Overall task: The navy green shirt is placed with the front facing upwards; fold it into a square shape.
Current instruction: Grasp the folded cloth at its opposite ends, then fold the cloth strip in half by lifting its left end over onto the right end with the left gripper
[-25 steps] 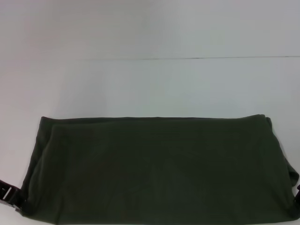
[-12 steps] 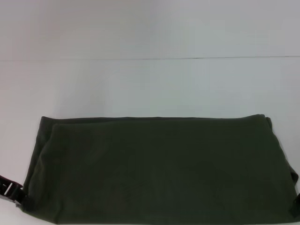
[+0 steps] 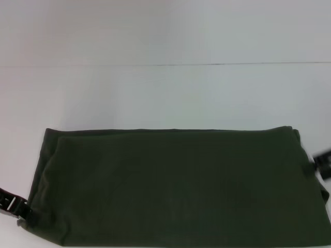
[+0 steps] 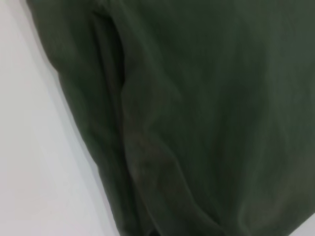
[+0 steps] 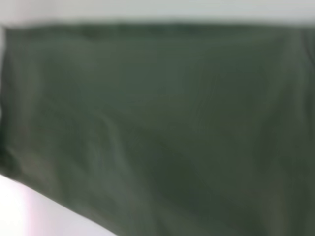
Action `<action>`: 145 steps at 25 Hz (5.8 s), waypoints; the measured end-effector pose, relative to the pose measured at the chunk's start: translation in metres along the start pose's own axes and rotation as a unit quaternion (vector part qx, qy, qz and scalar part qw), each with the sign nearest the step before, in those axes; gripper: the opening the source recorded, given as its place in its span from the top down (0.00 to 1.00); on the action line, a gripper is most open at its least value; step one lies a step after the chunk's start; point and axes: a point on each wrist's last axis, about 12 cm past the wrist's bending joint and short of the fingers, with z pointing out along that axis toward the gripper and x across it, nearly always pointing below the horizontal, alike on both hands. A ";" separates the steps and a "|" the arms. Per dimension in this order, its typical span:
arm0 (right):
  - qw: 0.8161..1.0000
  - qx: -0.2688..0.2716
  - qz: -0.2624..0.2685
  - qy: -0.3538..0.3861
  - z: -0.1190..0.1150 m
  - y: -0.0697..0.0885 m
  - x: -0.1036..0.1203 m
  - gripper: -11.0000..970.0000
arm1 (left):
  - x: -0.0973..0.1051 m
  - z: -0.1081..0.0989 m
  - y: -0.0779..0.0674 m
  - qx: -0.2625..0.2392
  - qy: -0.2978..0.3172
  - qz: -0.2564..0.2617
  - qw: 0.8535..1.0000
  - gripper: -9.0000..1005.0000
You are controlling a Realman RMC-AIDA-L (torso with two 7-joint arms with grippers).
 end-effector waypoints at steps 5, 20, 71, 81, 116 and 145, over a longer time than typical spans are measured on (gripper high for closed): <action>0.993 -0.085 -0.026 -0.074 0.008 0.005 -0.005 0.23 | 0.000 0.001 0.000 -0.001 0.002 -0.007 1.000 0.97; 0.965 -0.171 -0.084 -0.179 0.024 0.019 -0.016 0.11 | 0.009 -0.012 0.006 -0.018 0.000 -0.081 0.997 0.96; 0.944 -0.192 -0.100 -0.248 0.047 0.015 -0.012 0.12 | -0.034 0.005 0.017 -0.060 -0.074 -0.135 0.986 0.13; 0.944 -0.193 -0.100 -0.247 0.047 0.015 -0.011 0.12 | -0.036 0.008 0.016 -0.060 -0.070 -0.132 0.987 0.13; 0.945 -0.197 -0.102 -0.240 0.051 0.016 -0.009 0.12 | -0.040 0.007 0.018 -0.066 -0.065 -0.128 0.987 0.13; 0.945 -0.200 -0.102 -0.236 0.053 0.017 -0.008 0.12 | -0.040 0.019 0.016 -0.069 -0.050 -0.123 0.989 0.13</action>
